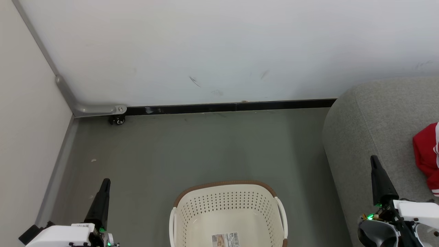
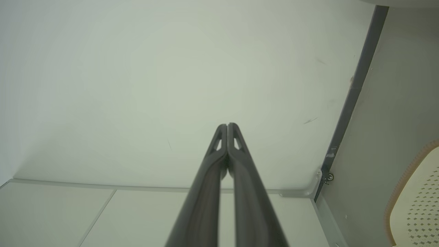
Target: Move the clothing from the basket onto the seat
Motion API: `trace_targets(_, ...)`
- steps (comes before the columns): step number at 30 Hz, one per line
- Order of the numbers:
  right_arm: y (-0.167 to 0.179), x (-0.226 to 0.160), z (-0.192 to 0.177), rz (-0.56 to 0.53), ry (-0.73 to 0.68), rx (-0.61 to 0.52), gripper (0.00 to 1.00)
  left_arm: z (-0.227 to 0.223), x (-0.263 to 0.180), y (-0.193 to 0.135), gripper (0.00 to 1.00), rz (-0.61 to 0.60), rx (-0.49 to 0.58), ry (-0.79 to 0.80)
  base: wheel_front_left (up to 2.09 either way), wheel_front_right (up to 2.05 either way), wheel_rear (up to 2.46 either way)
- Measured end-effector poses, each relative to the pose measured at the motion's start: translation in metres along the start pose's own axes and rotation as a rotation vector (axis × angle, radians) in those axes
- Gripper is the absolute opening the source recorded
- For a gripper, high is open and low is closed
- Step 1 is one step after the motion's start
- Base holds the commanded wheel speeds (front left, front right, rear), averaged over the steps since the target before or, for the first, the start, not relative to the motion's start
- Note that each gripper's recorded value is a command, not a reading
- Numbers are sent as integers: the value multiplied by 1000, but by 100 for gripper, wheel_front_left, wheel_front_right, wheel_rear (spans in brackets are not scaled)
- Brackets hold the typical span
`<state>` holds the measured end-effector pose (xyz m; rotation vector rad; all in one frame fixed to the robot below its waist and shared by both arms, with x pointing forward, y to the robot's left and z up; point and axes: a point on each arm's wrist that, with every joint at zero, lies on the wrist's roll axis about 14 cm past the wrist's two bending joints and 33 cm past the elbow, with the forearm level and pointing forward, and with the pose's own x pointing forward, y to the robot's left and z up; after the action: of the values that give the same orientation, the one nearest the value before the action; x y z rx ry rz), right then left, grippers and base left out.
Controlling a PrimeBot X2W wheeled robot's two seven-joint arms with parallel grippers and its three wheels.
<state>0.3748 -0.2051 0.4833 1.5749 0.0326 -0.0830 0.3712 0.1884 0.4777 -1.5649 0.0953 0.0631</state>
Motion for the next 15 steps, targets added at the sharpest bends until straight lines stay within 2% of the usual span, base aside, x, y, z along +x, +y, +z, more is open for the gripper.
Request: trace_targets(15,0,0,1,0,-4,2,0,-1,2,1,0,2,-6,2,0,0,0)
